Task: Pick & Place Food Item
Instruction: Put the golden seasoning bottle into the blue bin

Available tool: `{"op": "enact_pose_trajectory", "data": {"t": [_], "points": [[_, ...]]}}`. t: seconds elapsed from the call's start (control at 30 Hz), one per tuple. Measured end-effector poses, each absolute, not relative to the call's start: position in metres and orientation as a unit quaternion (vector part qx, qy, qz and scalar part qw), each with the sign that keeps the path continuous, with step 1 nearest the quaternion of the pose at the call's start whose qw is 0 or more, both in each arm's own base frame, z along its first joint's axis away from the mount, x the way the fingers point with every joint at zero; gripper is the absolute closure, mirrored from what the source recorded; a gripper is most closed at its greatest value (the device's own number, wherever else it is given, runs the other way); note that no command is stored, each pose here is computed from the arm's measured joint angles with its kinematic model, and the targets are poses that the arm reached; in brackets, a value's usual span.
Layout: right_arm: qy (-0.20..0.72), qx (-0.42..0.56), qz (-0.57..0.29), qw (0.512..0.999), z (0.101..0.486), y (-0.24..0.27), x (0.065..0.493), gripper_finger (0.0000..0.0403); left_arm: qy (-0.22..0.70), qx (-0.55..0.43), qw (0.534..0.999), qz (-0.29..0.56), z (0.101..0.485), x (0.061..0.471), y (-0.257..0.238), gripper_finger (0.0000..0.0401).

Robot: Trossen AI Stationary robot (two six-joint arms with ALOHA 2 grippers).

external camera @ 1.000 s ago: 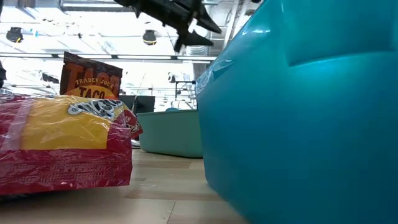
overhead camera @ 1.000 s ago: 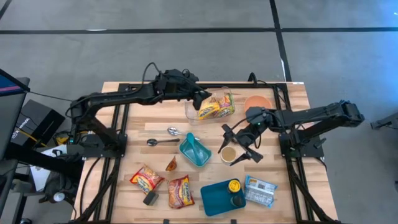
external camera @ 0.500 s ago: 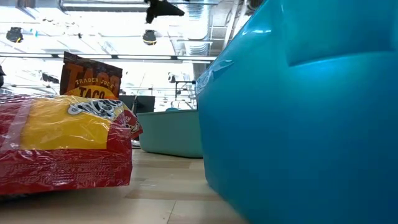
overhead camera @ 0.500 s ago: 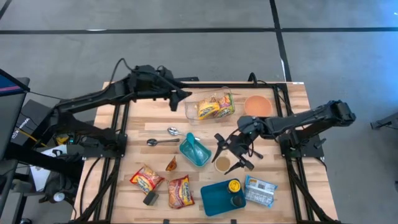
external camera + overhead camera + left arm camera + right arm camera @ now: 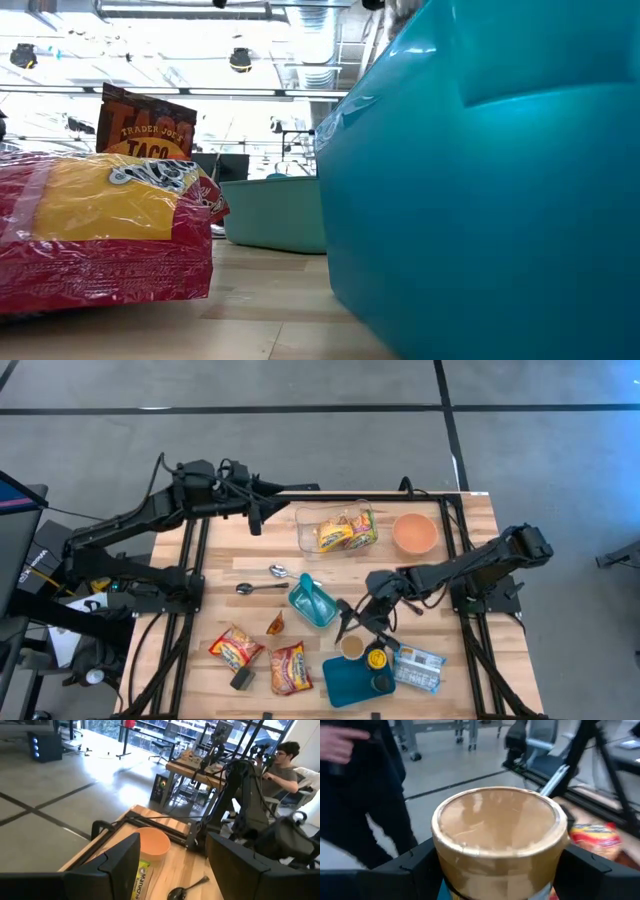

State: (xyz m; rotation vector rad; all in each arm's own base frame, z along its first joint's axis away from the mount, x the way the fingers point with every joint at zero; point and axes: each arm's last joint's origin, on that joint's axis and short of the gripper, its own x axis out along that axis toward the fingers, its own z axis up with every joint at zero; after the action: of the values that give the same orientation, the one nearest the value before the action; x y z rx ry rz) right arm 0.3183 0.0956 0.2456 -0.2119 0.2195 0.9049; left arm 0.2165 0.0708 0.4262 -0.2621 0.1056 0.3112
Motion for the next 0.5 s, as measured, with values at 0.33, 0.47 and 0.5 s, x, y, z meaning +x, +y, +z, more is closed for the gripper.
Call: {"op": "enact_pose_trajectory", "data": {"t": [0.33, 0.47, 0.5], "points": [[0.116, -0.101, 0.469, 0.869, 0.227, 0.115, 0.333, 0.0112, 0.051, -0.13, 0.978, 0.154, 0.427, 0.216, 0.071, 0.0179], [0.114, -0.099, 0.483, 0.862, 0.224, 0.119, 0.337, 0.0112, 0.051, -0.13, 0.978, 0.154, 0.427, 0.216, 0.071, 0.0179], [0.121, -0.097, 0.486, 0.86, 0.221, 0.12, 0.337, 0.0112, 0.051, -0.13, 0.978, 0.154, 0.427, 0.216, 0.071, 0.0179]]}}
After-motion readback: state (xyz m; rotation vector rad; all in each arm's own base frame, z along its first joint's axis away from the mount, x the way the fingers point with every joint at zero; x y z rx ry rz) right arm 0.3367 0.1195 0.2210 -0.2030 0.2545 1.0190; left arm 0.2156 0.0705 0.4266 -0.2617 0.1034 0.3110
